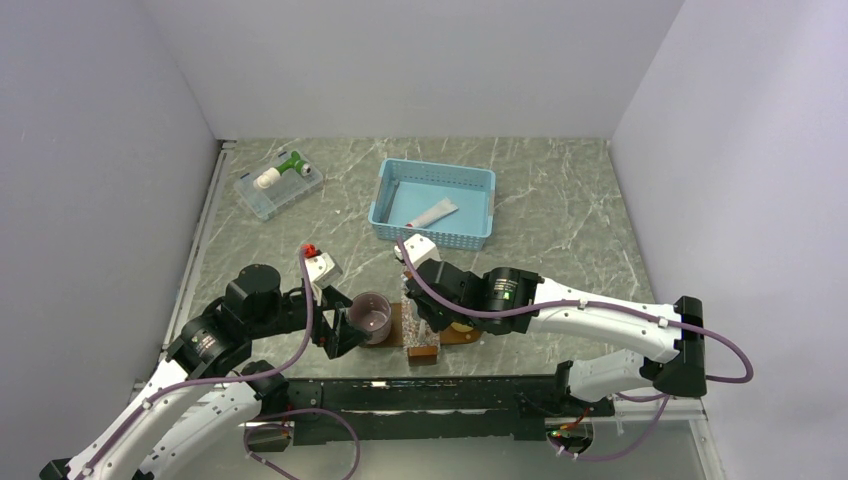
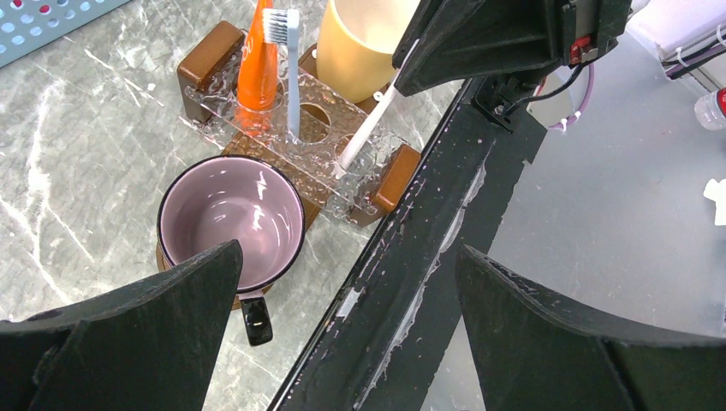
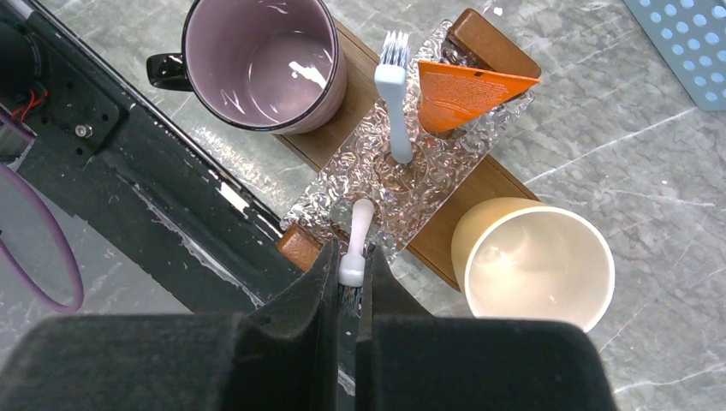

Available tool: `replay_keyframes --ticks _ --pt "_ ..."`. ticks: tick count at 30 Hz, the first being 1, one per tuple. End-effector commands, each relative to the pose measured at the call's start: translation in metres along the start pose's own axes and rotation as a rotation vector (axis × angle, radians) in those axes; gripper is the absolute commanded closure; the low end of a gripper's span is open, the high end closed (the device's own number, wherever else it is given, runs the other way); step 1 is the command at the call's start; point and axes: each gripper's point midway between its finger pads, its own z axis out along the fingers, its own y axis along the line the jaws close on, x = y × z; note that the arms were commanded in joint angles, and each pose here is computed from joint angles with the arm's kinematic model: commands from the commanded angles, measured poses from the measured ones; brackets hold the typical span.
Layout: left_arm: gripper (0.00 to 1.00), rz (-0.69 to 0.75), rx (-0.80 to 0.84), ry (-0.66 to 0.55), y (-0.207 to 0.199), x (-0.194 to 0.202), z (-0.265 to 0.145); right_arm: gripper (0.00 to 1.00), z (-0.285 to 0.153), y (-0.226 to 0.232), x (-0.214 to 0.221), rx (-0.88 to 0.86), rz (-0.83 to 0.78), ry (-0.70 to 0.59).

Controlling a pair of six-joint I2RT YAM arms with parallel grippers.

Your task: Prepare toiletry sets of a toothbrush and toothpaste on the tray

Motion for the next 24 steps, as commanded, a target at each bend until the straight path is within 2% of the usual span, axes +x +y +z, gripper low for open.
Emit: replay_keyframes --ticks 1,5,11,14,24 --pt "0.01 0.018 0.005 -0.050 -0.004 -0.018 -0.004 1.00 -0.002 0.004 -0.004 -0.011 -0.001 -0.008" --pt "0.01 0.018 0.007 -0.049 -0.004 -0.018 -0.004 1.00 -0.001 0.003 -0.004 -0.003 0.001 -0.010" --pt "0.01 0.017 0.007 -0.048 -0.004 -0.017 -0.003 0.79 -0.002 0.001 -0.005 0.009 0.008 -0.016" --pt "0.01 0.018 0.007 -0.049 -0.004 -0.018 -0.004 0.73 -0.003 0.000 -0.007 0.014 0.016 -0.024" --pt "0.01 0.017 0.010 -0.048 -0.005 -0.018 -0.003 0.68 -0.008 -0.003 -0.016 0.027 0.035 -0.060"
